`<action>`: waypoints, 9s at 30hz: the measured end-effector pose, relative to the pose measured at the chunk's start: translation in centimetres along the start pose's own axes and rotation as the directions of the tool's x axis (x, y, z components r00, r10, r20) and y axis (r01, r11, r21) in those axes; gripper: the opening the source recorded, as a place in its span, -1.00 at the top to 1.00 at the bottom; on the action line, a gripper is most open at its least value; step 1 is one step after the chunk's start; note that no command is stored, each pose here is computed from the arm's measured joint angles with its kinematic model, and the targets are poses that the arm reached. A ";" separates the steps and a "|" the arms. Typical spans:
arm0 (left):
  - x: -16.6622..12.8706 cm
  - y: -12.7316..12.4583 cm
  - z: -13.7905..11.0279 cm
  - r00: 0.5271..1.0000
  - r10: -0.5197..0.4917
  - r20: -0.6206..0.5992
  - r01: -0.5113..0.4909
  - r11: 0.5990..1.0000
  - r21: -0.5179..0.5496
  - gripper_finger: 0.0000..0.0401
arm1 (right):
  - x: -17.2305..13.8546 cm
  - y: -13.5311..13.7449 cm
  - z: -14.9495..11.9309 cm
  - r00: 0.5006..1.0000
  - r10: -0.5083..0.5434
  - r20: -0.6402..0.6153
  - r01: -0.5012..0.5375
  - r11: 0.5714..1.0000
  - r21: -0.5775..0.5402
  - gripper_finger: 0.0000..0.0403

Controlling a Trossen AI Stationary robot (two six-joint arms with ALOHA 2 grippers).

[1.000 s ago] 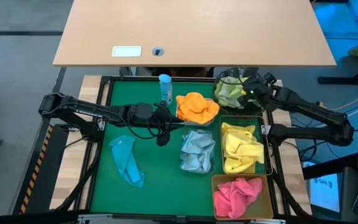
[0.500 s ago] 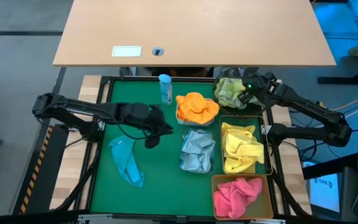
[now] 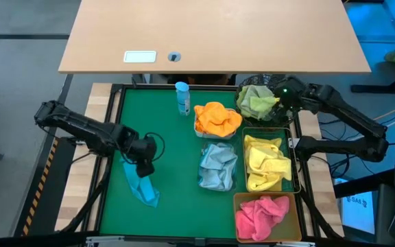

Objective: Sort microfiber towel by color & place in baskets
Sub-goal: Put the green towel into the black woven basket, then put the blue towel into the transparent bin, then return to Home Position

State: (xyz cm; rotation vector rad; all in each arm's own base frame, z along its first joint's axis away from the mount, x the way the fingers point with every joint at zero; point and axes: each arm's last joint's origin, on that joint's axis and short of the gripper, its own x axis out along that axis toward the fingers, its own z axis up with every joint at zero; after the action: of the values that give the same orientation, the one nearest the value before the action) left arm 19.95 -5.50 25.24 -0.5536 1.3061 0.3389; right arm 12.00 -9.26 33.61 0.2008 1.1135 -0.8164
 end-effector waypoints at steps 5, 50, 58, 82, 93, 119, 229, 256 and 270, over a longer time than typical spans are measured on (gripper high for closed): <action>0.6 -1.1 -1.2 0.998 0.060 0.016 -0.058 0.994 -0.089 0.59 | -1.8 -0.3 0.3 0.996 0.082 0.018 -0.082 0.997 0.005 -0.38; 12.7 -4.1 -4.5 0.905 0.396 -0.153 -0.412 0.906 -0.092 0.97 | -3.6 0.3 -0.3 0.891 0.450 0.069 -0.453 0.891 0.040 -0.38; 12.7 -4.1 -4.4 0.906 0.401 -0.134 -0.415 0.904 -0.100 0.99 | -5.3 0.4 -3.7 0.841 0.498 0.209 -0.520 0.852 0.058 -0.38; 2.8 -12.6 4.0 0.973 0.110 0.202 -0.159 0.957 0.244 1.00 | -0.5 8.6 -9.2 0.528 0.766 0.366 -0.749 0.623 -0.224 -0.38; -7.8 -15.0 8.5 0.865 -0.082 0.495 -0.138 0.910 0.391 1.00 | -2.2 5.3 -11.7 0.428 0.729 0.534 -0.705 0.639 -0.307 -0.38; -9.9 -11.5 20.0 0.661 -0.436 0.610 0.054 0.839 0.541 1.00 | 1.0 6.1 -12.3 0.419 0.452 0.788 -0.463 0.852 -0.242 -0.38; -11.2 -4.3 0.9 0.646 -0.051 0.761 -0.378 0.845 0.378 0.62 | 9.4 8.2 -13.9 0.296 0.579 0.760 -0.541 0.757 -0.366 -0.38; -1.1 9.9 -4.4 0.222 -0.398 0.890 -0.266 0.854 0.448 0.62 | 9.5 8.2 -13.9 0.302 0.581 0.756 -0.552 0.753 -0.358 -0.38; 2.4 11.7 -6.4 0.104 -0.398 0.911 -0.263 0.873 0.411 0.62 | 9.5 8.2 -13.9 0.302 0.580 0.756 -0.552 0.753 -0.358 -0.38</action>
State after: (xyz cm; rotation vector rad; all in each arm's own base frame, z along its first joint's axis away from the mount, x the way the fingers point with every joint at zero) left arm 9.04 0.39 19.65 0.1649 -0.1080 0.1877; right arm 9.39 -0.74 17.14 0.1288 0.0457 -0.1414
